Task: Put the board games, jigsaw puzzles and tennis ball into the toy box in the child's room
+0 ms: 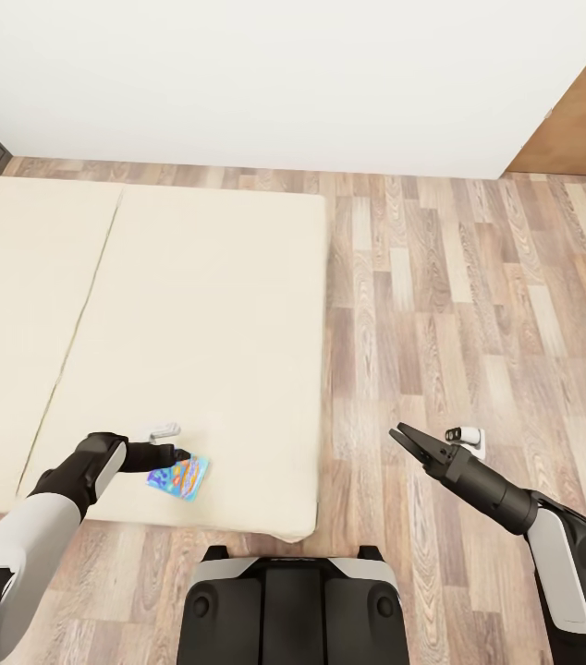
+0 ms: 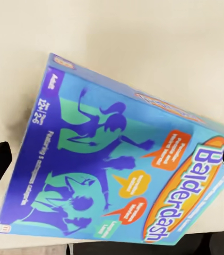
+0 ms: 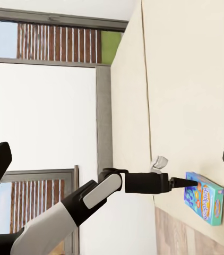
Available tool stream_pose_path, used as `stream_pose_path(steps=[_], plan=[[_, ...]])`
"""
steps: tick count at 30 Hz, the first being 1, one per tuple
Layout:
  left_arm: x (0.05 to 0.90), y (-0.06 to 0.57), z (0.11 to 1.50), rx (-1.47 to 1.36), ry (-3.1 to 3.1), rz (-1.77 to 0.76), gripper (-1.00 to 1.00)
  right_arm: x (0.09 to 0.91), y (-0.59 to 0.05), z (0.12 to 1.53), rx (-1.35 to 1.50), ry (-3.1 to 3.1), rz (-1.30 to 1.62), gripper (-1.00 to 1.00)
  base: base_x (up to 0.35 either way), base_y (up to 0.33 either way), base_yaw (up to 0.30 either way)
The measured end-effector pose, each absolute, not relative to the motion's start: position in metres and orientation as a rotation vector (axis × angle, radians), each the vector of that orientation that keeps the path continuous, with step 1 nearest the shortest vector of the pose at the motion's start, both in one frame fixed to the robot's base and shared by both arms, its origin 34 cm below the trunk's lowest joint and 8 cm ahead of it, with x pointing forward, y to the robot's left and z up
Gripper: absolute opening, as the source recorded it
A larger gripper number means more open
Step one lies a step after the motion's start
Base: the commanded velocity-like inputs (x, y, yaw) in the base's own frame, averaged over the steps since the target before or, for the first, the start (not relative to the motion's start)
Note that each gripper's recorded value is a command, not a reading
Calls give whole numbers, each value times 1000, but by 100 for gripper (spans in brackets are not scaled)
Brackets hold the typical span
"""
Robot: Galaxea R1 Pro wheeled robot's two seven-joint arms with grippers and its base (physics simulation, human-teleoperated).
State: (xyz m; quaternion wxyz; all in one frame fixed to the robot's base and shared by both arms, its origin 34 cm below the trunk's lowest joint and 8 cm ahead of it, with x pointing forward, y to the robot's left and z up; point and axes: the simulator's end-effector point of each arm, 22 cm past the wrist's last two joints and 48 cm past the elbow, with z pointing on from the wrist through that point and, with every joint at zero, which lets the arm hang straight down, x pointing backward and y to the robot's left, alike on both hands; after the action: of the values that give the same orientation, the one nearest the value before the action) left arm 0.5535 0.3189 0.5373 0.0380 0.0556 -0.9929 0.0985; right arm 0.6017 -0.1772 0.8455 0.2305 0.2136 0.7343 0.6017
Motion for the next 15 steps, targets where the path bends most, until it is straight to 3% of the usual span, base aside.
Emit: stream_pose_path(steps=[15], plan=[[552,326,536,125,-3049,259,100,602,-177,846,587,2019,1656,100,-67,-170,0]])
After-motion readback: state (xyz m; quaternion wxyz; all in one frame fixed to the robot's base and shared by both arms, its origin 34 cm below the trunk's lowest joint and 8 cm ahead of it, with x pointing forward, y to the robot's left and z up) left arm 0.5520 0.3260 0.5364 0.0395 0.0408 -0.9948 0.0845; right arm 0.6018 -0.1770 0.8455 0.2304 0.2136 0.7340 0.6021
